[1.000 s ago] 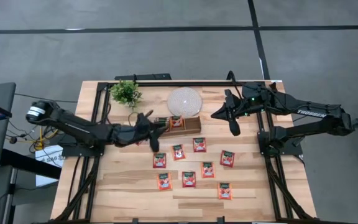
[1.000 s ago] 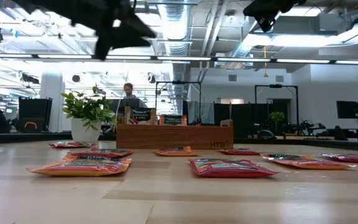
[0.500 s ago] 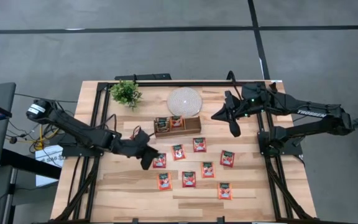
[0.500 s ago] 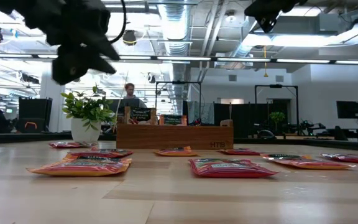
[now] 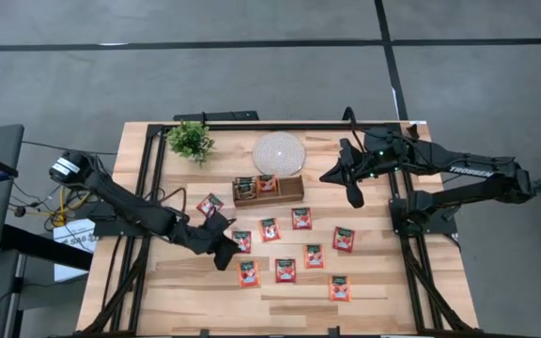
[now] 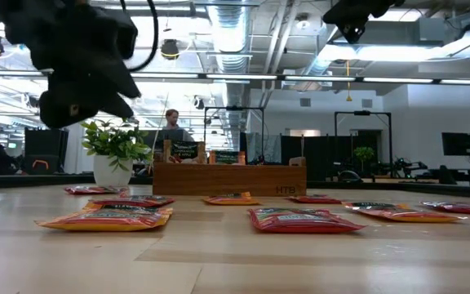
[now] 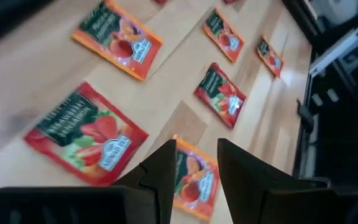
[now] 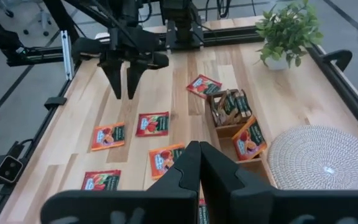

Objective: Pick & Place Tea
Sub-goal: Put the orange tea bag into the middle of the wooden organizer

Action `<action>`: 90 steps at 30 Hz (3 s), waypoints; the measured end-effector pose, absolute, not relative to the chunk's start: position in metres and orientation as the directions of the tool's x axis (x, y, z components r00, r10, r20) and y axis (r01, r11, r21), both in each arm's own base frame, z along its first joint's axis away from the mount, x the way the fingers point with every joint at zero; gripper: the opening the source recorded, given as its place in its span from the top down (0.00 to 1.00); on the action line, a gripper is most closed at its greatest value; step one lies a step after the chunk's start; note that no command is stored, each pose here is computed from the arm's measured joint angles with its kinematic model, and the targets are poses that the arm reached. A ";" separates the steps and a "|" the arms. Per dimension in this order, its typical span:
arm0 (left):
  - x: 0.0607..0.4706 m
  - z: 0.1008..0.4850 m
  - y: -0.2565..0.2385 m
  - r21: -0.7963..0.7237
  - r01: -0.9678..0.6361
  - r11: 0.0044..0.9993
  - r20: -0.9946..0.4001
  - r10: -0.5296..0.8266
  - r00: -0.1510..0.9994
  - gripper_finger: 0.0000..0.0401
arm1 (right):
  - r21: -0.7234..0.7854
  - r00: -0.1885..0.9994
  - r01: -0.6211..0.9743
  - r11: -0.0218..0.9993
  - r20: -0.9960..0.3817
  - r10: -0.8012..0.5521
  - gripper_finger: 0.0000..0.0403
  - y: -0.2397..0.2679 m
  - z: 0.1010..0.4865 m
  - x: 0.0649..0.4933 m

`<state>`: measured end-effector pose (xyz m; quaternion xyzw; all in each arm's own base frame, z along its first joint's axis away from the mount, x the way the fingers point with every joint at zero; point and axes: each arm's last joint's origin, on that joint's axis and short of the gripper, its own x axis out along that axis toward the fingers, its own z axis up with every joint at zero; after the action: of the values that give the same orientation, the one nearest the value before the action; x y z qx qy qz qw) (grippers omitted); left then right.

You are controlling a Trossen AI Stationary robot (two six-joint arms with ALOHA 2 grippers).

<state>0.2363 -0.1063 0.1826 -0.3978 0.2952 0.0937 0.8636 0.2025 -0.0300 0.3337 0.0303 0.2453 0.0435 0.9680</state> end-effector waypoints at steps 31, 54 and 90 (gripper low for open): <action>0.306 0.161 -0.143 -0.352 -0.419 0.837 -0.870 -0.129 0.475 0.73 | 0.053 0.845 -0.094 0.994 -0.524 0.108 1.00 -0.029 0.328 0.200; 0.312 0.150 -0.123 -0.306 -0.465 0.831 -0.908 -0.109 0.403 0.73 | 0.035 0.834 -0.108 0.993 -0.541 0.110 1.00 -0.029 0.327 0.198; 0.326 0.142 -0.132 -0.274 -0.356 0.893 -0.942 -0.174 0.288 0.73 | 0.040 0.825 -0.108 0.993 -0.554 0.112 1.00 -0.029 0.326 0.197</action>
<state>0.3262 -0.1323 0.1417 -0.2231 0.5935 0.0591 0.7710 0.1975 -0.0289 0.3256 0.0036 0.2902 0.0575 0.9552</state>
